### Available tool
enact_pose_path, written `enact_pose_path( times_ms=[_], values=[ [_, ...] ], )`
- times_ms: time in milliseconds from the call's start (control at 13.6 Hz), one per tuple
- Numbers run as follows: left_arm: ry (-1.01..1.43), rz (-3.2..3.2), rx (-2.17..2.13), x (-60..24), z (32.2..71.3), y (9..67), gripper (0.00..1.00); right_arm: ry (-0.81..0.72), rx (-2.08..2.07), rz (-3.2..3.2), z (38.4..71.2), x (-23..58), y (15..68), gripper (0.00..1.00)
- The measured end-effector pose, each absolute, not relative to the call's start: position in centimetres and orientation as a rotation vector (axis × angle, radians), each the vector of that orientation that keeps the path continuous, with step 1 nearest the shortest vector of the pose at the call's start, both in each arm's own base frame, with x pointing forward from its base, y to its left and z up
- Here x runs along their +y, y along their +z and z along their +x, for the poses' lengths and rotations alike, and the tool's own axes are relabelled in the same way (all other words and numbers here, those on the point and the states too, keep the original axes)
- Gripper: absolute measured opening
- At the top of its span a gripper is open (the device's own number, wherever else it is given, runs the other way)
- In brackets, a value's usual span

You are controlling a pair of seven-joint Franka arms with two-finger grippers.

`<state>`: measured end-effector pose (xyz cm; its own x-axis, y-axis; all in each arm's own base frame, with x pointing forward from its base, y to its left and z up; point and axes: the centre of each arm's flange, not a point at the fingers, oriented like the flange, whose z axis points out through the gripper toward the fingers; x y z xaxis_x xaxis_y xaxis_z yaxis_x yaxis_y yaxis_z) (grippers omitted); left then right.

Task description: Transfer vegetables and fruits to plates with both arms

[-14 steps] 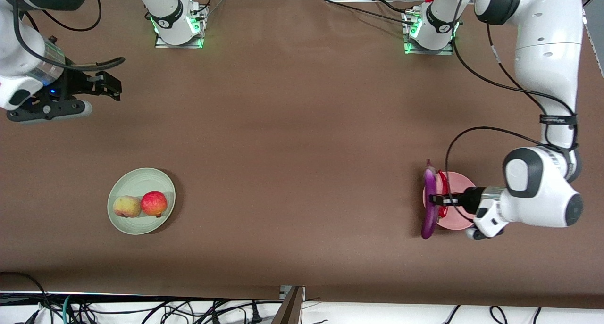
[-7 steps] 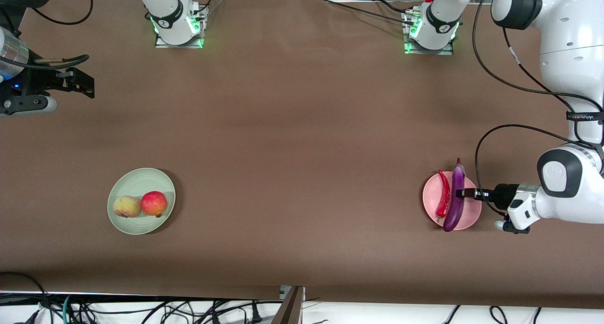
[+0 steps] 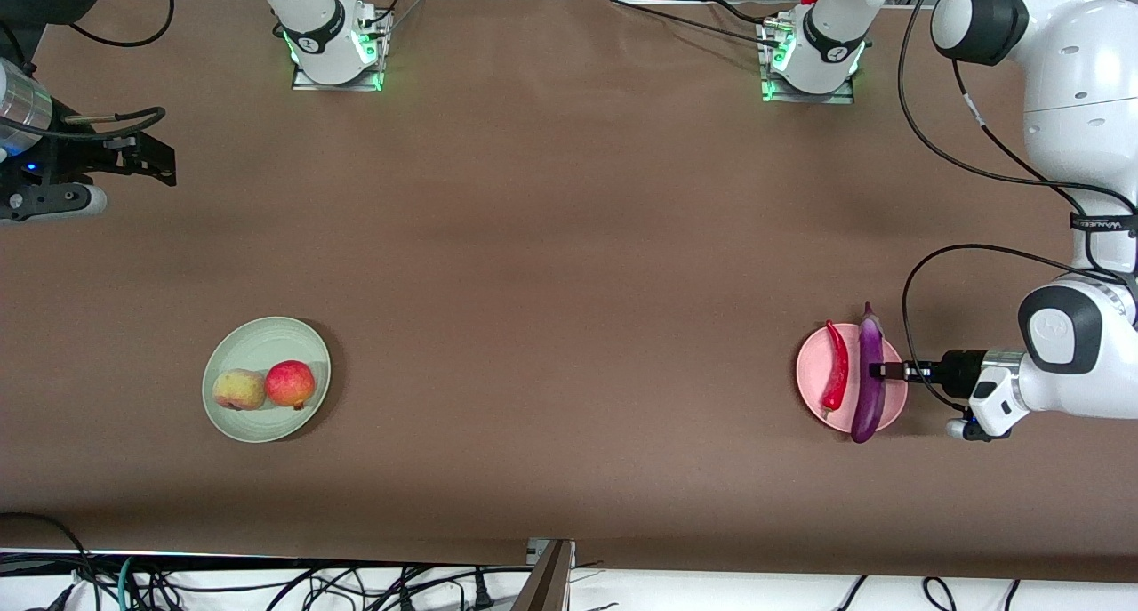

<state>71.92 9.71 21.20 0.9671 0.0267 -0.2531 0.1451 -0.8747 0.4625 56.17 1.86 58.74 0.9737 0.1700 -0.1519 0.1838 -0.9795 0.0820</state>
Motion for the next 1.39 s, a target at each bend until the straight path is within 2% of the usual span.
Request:
enact_pose_path(
  times_ms=[513, 660, 733, 953, 1100, 1393],
  values=[
    [-0.365, 2.615, 0.178, 9.3, 71.7, 20.0, 0.27, -0.195, 0.291, 3.037, 56.6, 2.6, 58.5, 1.0],
    [-0.36, 2.614, 0.158, 9.5, 71.7, 19.9, 0.41, -0.188, 0.284, 3.038, 56.9, 2.3, 58.2, 1.0],
    [-0.359, 2.614, 0.155, 9.5, 71.7, 19.9, 0.54, -0.179, 0.285, 3.039, 57.1, 2.3, 58.1, 1.0],
    [-0.35, 2.616, 0.147, 9.4, 71.8, 20.3, 0.85, -0.175, 0.286, 3.039, 57.3, 2.3, 57.9, 1.0],
    [-0.349, 2.61, 0.125, 8.8, 72.0, 21.6, 1.0, -0.173, 0.286, 3.039, 57.3, 2.3, 57.9, 1.0],
    [-0.335, 2.603, 0.055, 7.9, 71.9, 28.5, 1.0, -0.173, 0.286, 3.04, 57.3, 2.3, 57.9, 1.0]
  ],
)
